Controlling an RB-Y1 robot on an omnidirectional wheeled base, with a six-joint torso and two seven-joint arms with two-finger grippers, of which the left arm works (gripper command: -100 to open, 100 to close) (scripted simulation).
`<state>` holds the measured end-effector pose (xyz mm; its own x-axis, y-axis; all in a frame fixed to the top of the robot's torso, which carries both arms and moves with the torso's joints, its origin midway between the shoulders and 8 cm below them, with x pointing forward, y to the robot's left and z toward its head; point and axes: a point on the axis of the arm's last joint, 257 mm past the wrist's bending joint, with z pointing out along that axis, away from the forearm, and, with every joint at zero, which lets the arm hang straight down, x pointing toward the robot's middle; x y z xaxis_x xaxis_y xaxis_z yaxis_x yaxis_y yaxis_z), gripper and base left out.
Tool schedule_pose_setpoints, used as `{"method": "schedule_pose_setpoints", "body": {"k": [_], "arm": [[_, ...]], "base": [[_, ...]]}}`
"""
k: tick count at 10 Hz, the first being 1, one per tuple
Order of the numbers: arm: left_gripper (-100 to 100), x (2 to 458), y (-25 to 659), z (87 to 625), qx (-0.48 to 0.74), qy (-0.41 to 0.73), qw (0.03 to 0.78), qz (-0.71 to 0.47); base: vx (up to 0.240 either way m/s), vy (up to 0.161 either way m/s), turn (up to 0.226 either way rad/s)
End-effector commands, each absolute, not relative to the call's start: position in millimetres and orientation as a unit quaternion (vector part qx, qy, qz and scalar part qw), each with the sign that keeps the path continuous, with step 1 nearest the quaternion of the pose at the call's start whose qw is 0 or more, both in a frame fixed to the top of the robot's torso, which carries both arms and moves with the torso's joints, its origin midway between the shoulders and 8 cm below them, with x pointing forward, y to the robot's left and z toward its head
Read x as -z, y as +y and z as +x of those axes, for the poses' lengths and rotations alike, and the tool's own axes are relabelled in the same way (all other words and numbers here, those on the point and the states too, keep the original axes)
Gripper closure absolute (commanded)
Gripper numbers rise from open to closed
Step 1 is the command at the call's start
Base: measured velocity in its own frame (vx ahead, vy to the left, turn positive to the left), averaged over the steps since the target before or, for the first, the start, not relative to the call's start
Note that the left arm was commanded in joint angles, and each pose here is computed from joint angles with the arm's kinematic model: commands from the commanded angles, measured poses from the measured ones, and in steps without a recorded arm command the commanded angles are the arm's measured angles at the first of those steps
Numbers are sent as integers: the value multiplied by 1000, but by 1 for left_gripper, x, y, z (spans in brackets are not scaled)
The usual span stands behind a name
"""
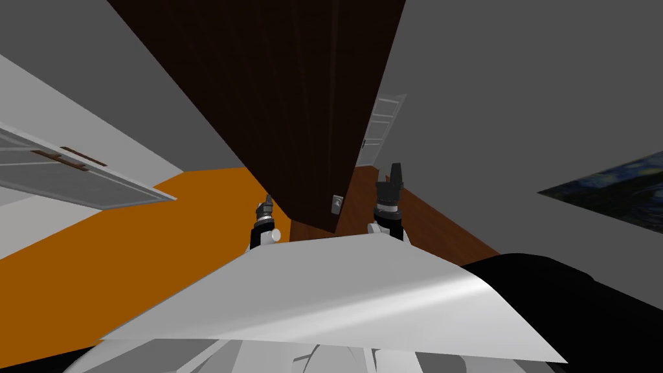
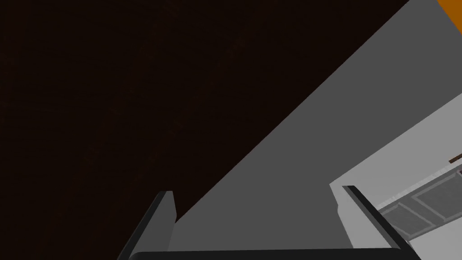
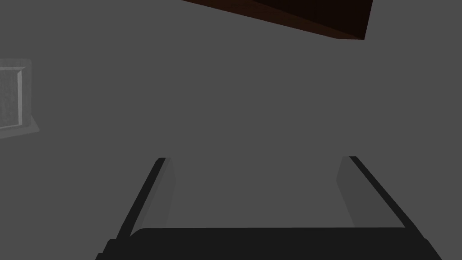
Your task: Push the door open
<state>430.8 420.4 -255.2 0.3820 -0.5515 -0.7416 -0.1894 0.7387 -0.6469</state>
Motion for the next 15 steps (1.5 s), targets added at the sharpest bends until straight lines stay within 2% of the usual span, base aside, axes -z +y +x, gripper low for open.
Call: {"method": "schedule_pose_setpoints", "body": {"k": [1,15], "arm": [[-100,261,428,431,138,533,747,-373],[-100,300,462,436,263,431,655,-561]], "base": [[-1,26,-73],[-3,20,-71]]}}
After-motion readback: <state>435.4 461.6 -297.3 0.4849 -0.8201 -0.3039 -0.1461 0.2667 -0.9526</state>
